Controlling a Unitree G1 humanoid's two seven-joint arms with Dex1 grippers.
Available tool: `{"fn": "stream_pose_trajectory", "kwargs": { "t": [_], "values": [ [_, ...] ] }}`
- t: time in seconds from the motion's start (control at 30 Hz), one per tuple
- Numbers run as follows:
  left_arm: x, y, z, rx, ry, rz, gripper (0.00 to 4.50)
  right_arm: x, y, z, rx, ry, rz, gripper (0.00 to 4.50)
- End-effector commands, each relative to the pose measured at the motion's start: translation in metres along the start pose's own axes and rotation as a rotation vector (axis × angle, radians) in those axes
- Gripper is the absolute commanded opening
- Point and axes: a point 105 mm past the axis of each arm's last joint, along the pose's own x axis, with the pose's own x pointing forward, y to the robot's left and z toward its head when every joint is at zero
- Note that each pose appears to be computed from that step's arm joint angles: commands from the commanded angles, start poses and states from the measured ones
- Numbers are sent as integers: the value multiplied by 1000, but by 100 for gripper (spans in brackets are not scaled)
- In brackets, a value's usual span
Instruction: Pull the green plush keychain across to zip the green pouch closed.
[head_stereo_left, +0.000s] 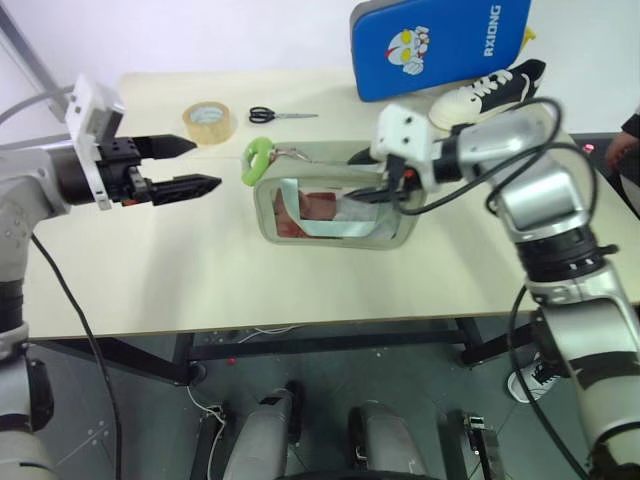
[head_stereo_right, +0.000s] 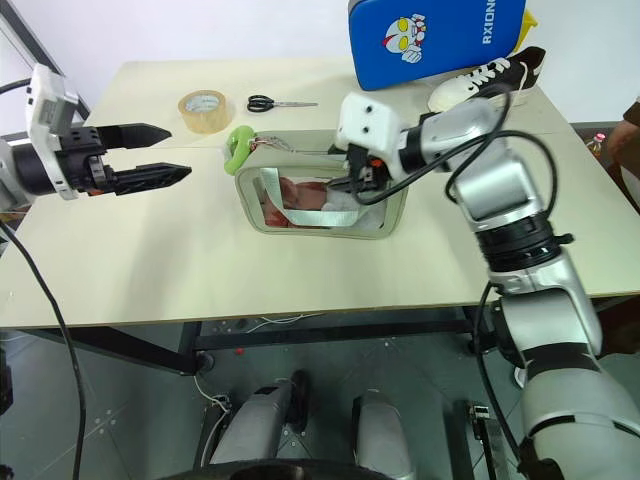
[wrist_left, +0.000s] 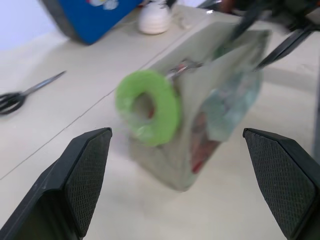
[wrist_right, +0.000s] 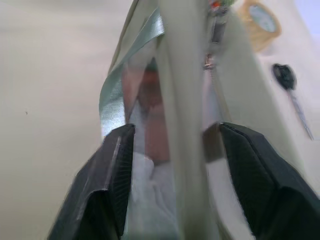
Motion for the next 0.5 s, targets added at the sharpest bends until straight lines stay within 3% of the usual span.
{"fn": "stream_pose_trajectory", "kwargs": {
  "t": [0.03,0.2,0.3,0.4,0.43,0.5],
  "values": [
    [-2,14,-3,19,-11,70,450,-26,-2,6,-10,-5,-40,264],
    [17,20,-3,15,-50,80,450,-32,8,-16,23,52,-38,264],
    [27,16,0,20,-58,42,450,-24,11,-27,67,50,-42,178],
    [33,16,1,22,-61,33,450,-20,13,-35,79,53,-47,28],
    [37,17,1,23,-64,33,450,-19,14,-37,81,53,-49,5],
    [44,21,0,25,-64,50,450,-17,17,-36,82,41,-35,5]
  ]
}}
